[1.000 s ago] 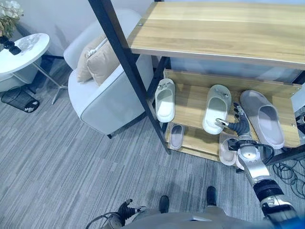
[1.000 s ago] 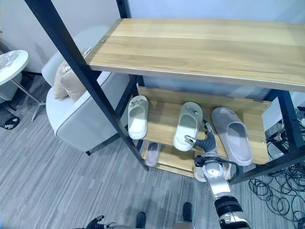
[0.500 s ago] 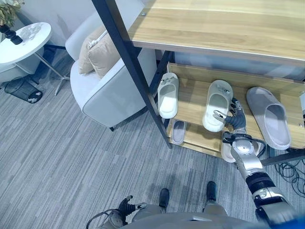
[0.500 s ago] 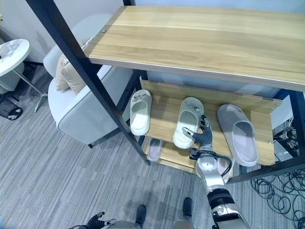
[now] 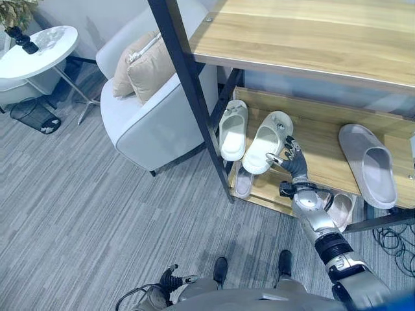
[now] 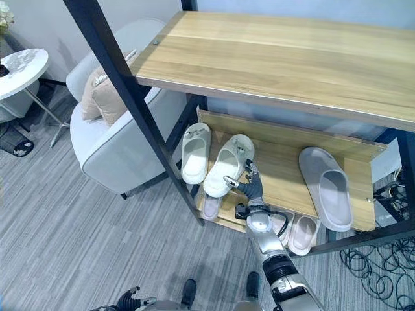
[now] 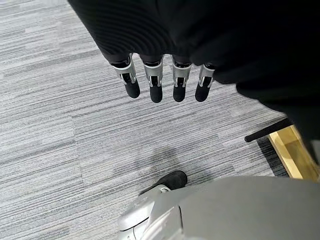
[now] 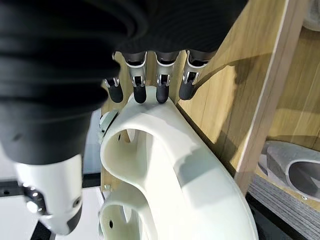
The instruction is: Arrange the slippers neatly on the shoe rack.
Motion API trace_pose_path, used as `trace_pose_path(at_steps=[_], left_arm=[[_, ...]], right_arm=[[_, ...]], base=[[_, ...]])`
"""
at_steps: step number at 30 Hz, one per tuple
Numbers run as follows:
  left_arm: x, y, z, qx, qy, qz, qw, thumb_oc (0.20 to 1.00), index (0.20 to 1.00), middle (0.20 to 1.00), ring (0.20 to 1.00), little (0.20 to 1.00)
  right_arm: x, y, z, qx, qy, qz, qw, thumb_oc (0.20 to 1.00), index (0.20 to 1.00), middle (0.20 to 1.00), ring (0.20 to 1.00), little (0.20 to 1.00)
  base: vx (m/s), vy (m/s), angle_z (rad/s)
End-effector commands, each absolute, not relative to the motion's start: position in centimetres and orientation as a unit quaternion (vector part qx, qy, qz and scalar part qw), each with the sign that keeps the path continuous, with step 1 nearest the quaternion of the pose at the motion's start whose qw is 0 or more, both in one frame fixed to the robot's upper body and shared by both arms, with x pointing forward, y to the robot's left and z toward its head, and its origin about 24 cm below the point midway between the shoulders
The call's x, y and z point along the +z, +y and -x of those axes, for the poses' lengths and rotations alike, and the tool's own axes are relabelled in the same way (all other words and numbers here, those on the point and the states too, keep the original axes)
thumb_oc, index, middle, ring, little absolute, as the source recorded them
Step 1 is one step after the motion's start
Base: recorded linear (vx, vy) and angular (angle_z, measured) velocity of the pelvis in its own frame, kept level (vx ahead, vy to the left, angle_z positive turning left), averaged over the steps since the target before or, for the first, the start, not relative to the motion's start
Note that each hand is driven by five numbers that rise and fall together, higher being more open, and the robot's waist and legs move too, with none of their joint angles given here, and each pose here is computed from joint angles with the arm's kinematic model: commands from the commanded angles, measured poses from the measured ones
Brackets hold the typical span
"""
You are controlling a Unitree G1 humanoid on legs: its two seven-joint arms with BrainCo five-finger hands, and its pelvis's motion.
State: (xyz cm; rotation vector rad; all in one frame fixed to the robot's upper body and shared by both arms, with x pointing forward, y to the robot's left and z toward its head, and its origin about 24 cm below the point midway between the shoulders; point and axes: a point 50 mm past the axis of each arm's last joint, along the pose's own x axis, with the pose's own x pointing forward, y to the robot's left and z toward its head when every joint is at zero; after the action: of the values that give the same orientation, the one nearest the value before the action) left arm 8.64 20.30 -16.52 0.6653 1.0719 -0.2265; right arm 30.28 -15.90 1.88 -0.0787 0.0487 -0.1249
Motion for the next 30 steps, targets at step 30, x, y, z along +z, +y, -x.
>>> trace_pose_path(at_steps=[30], left_arm=[[-17.0,18.4,-8.3,-0.152,0.511,-0.318,0.784,1.000,1.000,1.000,1.000,1.000]], right_arm=[[4.7,-18.2,-33.3,-0.105,-0.013,0.033,0.994,1.000,1.000,1.000,1.000,1.000]], base=[[0.01,0.008,0.07]])
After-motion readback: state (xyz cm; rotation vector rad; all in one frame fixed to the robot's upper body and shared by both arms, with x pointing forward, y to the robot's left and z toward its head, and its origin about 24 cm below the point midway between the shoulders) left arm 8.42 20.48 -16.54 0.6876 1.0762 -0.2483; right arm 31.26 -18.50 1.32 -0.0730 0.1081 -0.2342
